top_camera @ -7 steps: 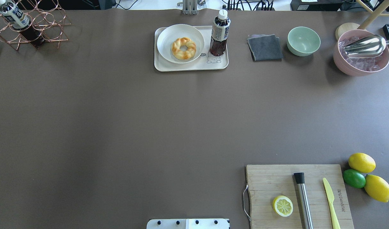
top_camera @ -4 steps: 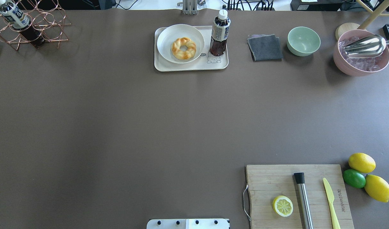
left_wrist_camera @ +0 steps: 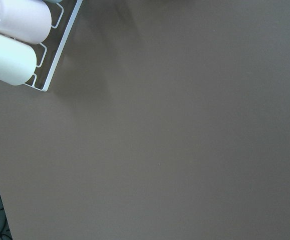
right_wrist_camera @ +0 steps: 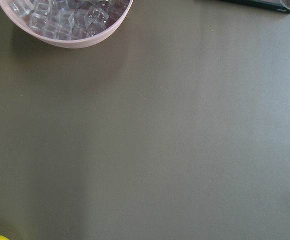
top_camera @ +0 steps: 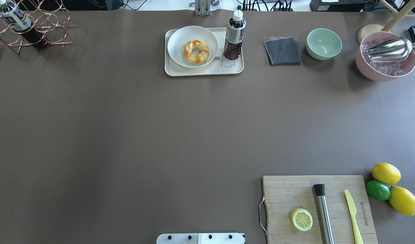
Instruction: Place donut on tray
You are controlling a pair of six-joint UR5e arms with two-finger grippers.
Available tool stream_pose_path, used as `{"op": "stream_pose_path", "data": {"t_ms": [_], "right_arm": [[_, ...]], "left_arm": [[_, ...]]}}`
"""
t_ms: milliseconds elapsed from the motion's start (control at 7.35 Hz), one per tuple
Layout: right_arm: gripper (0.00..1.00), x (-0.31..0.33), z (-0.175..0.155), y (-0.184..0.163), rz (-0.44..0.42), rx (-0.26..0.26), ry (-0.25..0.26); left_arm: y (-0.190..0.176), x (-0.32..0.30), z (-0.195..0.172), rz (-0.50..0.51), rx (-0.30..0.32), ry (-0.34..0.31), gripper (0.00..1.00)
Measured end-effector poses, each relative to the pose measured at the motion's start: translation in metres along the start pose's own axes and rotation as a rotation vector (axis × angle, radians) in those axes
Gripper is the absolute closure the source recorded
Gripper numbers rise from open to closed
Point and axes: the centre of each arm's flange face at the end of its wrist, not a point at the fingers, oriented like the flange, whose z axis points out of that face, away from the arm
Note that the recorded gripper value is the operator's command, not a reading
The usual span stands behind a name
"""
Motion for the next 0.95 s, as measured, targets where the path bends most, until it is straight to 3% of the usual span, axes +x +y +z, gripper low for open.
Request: {"op": "stream_pose_path", "data": {"t_ms": [952], "right_arm": [[0.00,0.001,0.002,0.001,0.005,-0.006,-0.001]], "left_arm": [[0.016,-0.003,0.009,0.017,0.006,-0.005,0.03]]}}
